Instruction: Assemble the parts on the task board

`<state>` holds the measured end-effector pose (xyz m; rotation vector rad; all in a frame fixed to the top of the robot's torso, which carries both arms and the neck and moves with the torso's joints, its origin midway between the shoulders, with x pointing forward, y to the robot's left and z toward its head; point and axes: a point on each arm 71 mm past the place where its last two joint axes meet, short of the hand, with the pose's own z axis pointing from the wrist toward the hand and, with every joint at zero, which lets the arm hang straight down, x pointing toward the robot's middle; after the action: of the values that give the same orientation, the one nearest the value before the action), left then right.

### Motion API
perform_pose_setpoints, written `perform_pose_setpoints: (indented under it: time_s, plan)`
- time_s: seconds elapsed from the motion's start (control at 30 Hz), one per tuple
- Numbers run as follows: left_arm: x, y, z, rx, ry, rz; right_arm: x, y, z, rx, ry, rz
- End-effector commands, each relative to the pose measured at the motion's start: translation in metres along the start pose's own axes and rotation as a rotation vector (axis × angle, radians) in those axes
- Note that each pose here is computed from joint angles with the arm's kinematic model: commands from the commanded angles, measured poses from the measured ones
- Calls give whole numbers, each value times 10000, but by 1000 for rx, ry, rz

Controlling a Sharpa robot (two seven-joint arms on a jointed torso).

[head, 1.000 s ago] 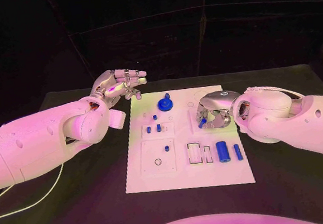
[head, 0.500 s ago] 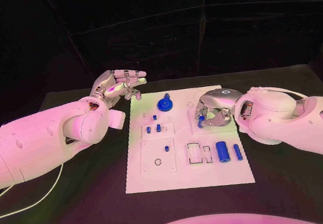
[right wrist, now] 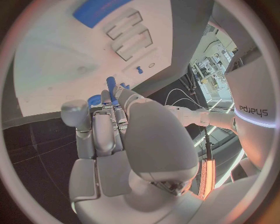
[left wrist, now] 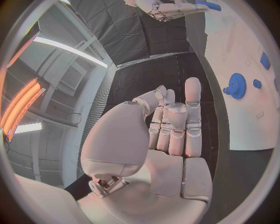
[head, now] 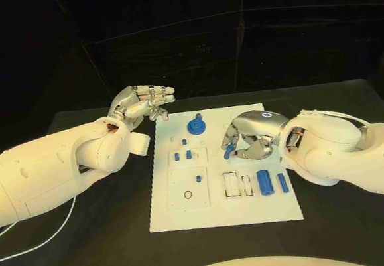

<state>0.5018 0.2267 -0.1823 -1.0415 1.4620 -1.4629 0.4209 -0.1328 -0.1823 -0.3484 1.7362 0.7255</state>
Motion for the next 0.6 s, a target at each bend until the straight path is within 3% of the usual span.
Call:
perform_pose_setpoints:
  time_s: [0.03,0.33,0.6]
  plan:
    - [23,-10,11,4,13,-7,-8,214,42,-73,-18,40]
    - [47,-8,22,4,19,-9,110,719,221,-223,-5,53]
    - [79,-8,35,5,24,-10,333,888,328,-271,37,56]
